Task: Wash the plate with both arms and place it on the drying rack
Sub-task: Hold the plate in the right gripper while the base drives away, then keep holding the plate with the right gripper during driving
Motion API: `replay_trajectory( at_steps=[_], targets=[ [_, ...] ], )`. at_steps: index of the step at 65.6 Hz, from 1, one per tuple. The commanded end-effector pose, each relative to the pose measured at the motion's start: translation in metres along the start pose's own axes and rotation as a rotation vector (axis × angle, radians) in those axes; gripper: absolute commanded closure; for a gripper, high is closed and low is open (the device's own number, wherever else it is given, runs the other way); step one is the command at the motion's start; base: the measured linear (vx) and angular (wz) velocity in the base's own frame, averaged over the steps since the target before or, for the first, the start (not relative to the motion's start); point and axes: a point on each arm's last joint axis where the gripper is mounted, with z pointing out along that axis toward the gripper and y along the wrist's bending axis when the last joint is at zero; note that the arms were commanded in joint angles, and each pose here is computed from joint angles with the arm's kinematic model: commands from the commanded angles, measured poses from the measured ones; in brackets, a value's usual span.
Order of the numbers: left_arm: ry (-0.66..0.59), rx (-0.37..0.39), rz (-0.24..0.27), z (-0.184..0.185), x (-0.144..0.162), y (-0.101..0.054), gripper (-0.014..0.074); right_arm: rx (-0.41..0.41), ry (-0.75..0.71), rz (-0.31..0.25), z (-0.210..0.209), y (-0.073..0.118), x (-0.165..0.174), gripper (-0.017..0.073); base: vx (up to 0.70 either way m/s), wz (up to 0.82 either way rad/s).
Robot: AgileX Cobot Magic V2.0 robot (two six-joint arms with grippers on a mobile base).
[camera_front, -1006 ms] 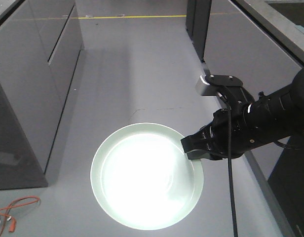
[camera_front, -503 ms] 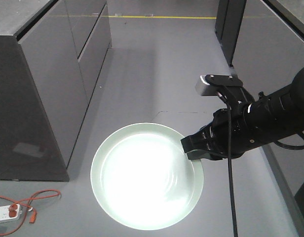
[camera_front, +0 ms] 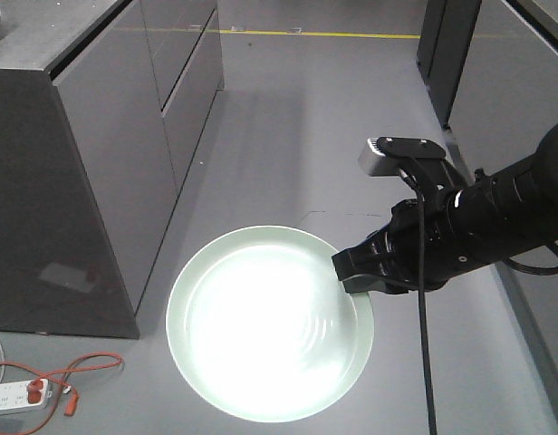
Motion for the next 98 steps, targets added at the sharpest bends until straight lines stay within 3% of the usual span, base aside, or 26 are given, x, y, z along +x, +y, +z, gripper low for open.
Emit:
replay_trajectory(
  at_steps=[1, 98],
  targets=[
    [-0.115, 0.002, -0.015, -0.0027, -0.0173, -0.0005, 0.0600, -0.022, -0.088, -0.008, -0.0159, 0.0083, -0.0077, 0.0561, 0.10, 0.05],
    [-0.115, 0.002, -0.015, -0.0027, -0.0173, -0.0005, 0.0600, -0.021, -0.088, -0.010, -0.0159, 0.0082, -0.0077, 0.0561, 0.14, -0.01]
  ],
)
